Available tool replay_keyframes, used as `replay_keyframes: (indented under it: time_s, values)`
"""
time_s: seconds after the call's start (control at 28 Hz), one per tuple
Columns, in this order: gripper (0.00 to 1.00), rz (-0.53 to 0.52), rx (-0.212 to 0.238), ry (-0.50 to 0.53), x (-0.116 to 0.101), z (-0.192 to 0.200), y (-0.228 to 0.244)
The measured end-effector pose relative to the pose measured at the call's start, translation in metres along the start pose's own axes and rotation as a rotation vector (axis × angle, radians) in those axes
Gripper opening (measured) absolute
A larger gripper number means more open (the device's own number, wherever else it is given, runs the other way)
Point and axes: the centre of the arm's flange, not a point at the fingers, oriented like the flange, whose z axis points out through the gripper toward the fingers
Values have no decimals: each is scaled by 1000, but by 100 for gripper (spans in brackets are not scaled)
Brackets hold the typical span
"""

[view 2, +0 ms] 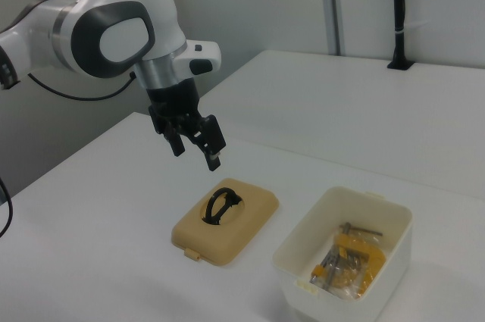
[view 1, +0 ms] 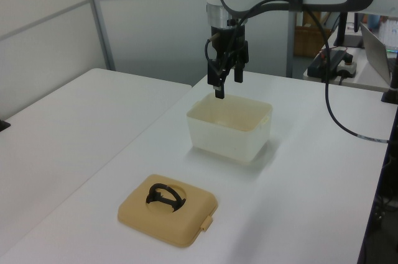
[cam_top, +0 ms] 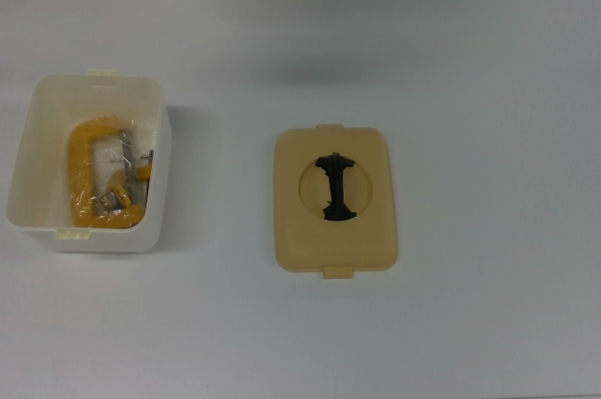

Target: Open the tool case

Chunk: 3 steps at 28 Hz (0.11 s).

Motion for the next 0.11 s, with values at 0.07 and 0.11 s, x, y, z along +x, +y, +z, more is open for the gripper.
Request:
replay_keyframes:
  time_s: [0.07,0.11]
  values:
    - [100,0,0,0,0,0,0]
    - [100,0,0,0,0,0,0]
